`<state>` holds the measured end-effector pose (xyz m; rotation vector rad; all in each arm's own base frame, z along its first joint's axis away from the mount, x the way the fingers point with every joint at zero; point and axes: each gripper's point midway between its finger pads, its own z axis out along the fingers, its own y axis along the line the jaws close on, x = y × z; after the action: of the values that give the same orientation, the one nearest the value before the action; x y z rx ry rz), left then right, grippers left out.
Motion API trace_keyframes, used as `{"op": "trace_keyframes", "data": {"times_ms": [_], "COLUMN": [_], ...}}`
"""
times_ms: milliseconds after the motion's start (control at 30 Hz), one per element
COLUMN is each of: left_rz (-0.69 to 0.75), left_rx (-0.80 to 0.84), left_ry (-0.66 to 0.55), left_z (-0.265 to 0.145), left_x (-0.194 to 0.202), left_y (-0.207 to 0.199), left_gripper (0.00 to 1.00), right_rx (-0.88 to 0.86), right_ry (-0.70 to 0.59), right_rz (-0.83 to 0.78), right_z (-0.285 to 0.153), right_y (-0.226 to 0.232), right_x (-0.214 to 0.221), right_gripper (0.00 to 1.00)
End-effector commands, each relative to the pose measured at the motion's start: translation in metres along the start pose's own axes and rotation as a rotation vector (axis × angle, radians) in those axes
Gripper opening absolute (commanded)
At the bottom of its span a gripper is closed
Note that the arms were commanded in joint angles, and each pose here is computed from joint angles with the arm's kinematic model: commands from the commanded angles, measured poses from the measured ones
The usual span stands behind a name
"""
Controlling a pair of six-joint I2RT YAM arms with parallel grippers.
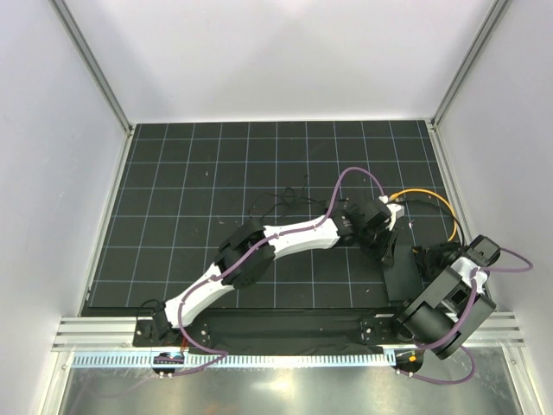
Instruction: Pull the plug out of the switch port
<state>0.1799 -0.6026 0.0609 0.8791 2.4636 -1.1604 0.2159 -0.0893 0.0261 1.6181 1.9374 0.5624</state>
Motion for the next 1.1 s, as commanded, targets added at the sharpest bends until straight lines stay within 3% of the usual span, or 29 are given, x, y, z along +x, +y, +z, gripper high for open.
{"op": "trace_keyframes", "data": {"times_ms": [0,600,933,1067], "left_rz": [-0.035,-0.053,-0.033,-0.001], "left_rx": [-0.012,-0.016,-0.018,-0.026], "left_ry": [0.012,0.057,0.064,0.003], "left_z": [-0.001,0.002,-0.006,-0.025], "left_x": [-0.002,0.007,0.011,-0.006], "left_y": [0.002,0.006,0.007,-0.003], "left_gripper": [0.36,0.34,0.36,0.39], "right_rx": [0.013,0.013,-0.023,-0.003], "right_ry": [0.002,0.006,-0.014,0.008], "right_rz": [-0.01,-0.011,-0.037,-0.023], "right_z": [0.004,0.007,0.001,0.0], "right_y": [-0.003,-0.003,0.01,0.009], "right_x": [-0.004,-0.005,-0.012,-0.011], "right_gripper": [0.42,0.39,0.51,0.52]}}
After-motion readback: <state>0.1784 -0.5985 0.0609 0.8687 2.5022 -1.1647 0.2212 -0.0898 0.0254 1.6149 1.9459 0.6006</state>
